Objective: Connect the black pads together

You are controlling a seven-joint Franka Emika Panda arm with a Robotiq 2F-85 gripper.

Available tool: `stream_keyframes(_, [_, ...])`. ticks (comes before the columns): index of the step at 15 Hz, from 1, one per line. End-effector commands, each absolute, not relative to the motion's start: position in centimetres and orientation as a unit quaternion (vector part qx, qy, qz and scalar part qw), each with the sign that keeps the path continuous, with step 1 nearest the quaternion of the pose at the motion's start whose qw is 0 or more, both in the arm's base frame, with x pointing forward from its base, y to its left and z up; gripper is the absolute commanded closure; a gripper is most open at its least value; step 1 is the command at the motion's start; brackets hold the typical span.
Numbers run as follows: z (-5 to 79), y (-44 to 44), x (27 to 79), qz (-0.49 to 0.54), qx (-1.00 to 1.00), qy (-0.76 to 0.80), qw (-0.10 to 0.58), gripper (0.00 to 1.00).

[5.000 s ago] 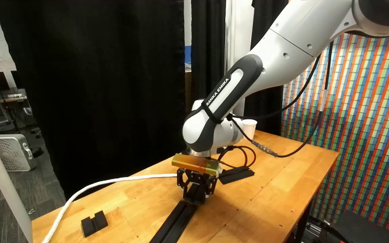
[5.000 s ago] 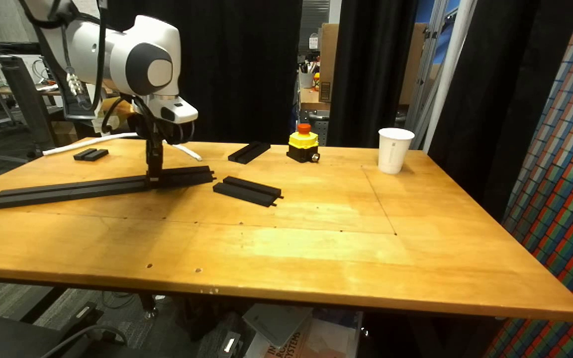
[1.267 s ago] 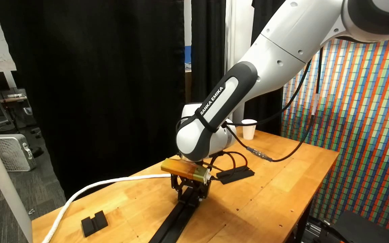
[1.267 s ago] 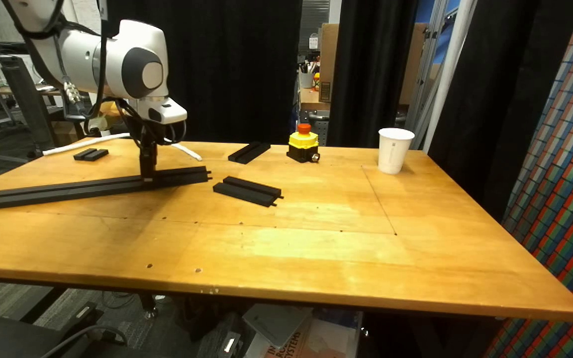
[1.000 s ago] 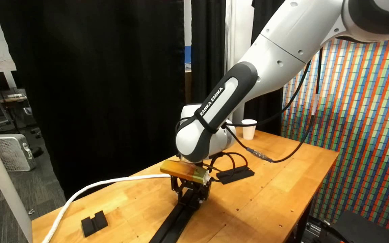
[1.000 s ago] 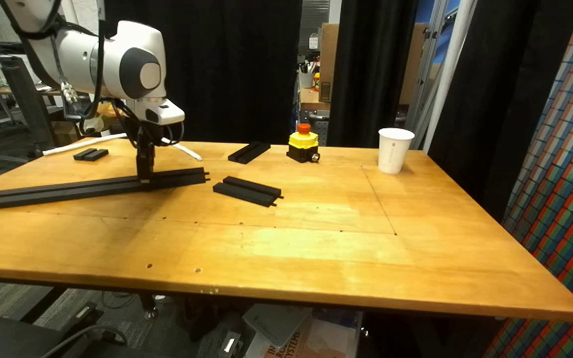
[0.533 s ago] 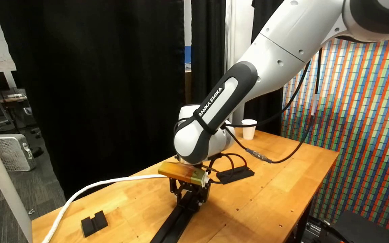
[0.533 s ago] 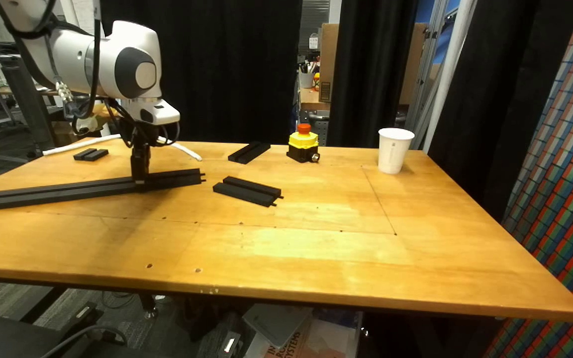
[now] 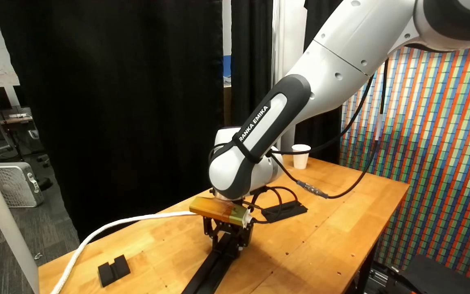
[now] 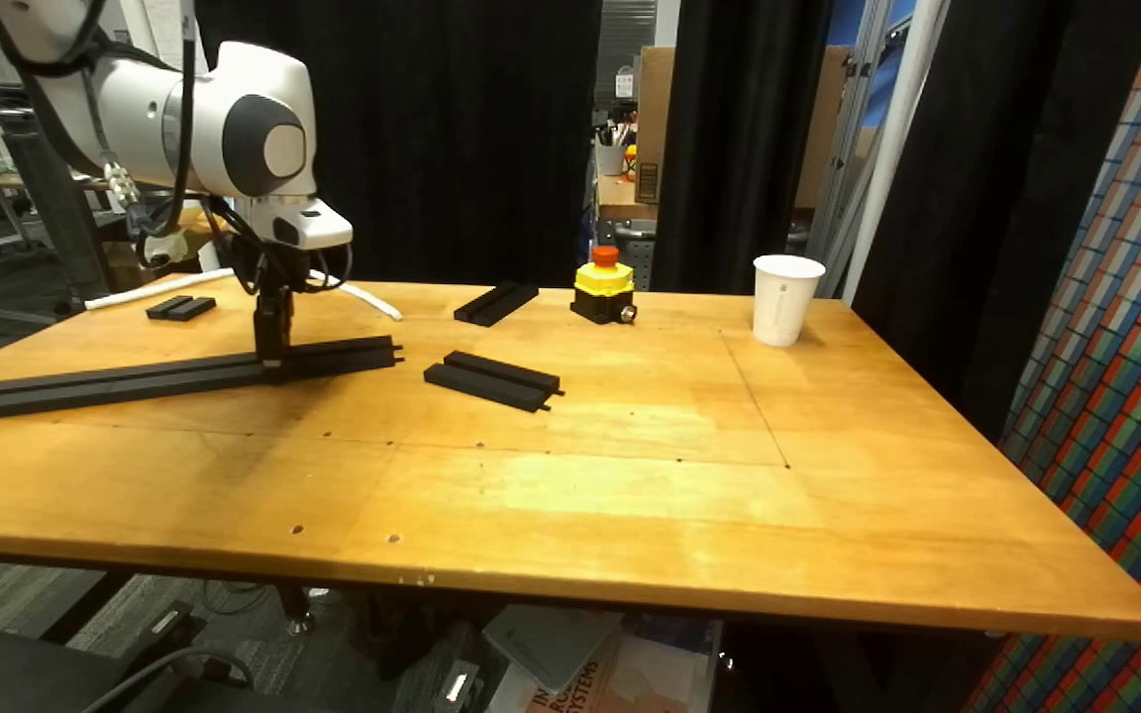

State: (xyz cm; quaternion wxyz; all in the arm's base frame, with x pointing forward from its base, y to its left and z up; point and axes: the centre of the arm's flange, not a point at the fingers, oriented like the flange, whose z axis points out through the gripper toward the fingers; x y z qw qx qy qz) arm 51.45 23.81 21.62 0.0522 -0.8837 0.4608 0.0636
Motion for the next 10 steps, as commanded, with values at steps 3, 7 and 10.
stream_keyframes(3, [20.5,24.7,50.8,0.075,-0.880,0.465,0.062,0.55])
stream_keyframes(7, [20.2,25.5,50.7,0.081,-0.878,0.465,0.073,0.55])
stream_keyframes(10, [20.2,26.0,50.6,0.085,-0.878,0.465,0.080,0.55])
